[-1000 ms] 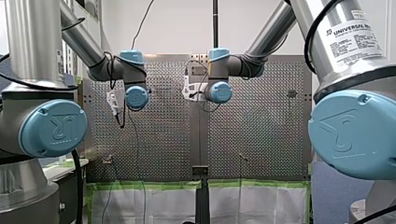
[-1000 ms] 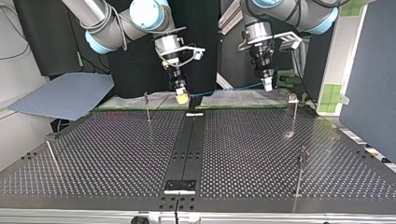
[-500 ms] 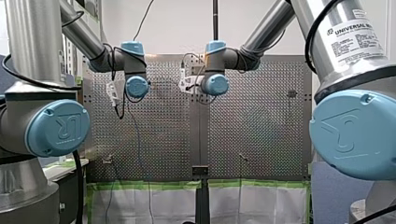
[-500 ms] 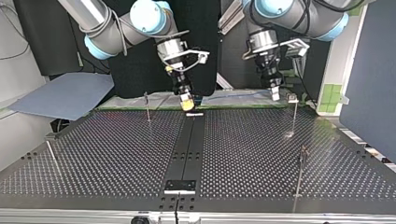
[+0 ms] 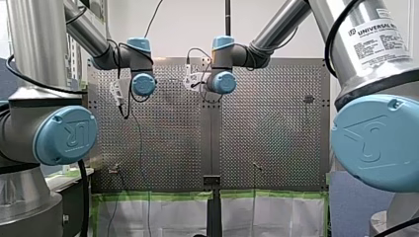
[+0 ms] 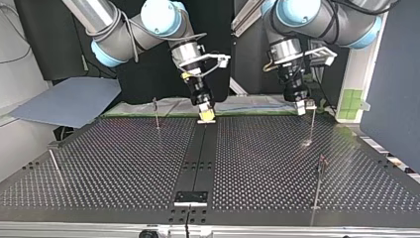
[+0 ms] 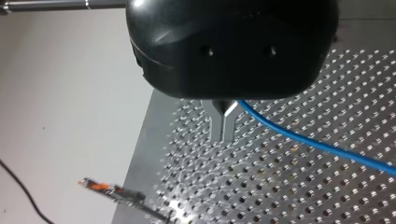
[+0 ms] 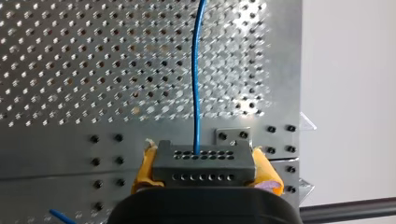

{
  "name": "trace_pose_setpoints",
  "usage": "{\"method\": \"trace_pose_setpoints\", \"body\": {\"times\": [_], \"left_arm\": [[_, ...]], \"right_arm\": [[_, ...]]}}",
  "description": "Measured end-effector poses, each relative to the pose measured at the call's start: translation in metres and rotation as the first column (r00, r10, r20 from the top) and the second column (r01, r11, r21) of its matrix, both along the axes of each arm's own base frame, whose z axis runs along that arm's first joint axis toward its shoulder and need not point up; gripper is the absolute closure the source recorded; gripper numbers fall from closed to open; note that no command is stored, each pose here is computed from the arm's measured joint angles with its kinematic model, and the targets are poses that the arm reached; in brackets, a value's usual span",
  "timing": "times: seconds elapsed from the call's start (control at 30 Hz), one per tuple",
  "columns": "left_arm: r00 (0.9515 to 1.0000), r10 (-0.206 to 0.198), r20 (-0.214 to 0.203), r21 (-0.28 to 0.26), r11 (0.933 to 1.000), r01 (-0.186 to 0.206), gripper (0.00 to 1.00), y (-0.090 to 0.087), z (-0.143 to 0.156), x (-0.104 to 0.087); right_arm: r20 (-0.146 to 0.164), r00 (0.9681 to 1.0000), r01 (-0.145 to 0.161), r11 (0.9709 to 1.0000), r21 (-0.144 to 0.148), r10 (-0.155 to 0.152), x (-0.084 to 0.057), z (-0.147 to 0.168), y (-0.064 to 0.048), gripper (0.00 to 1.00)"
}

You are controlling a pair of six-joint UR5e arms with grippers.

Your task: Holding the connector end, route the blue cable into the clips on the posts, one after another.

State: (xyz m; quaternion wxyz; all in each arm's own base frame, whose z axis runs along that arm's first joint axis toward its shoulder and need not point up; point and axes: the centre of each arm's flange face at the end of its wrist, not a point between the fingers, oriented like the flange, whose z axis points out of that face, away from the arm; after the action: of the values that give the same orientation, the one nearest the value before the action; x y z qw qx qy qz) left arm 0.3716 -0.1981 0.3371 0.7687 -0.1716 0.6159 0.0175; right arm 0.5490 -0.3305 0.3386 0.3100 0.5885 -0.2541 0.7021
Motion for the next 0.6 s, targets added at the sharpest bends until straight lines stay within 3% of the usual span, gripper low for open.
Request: {"method": "trace_pose_setpoints", "body": {"times": [0.13, 0.3, 0.6], "left_arm": [[0.9998, 0.014, 0.010, -0.007, 0.9999, -0.014, 1.00, 0.004, 0.015, 0.006], [0.9992, 0.034, 0.023, -0.012, 0.9993, -0.034, 1.00, 0.011, 0.032, 0.014], [0.9973, 0.062, 0.041, -0.015, 0.9980, -0.061, 1.00, 0.024, 0.048, 0.027]], "right_arm": [[0.011, 0.9998, -0.013, 0.9999, -0.003, 0.013, 0.008, 0.008, 0.000, 1.00], [0.002, 0.9997, -0.025, 0.9997, 0.005, 0.025, 0.022, 0.010, -0.003, 1.00], [0.025, 0.9987, -0.044, 0.9990, -0.011, 0.044, 0.039, 0.036, -0.002, 1.00]]}}
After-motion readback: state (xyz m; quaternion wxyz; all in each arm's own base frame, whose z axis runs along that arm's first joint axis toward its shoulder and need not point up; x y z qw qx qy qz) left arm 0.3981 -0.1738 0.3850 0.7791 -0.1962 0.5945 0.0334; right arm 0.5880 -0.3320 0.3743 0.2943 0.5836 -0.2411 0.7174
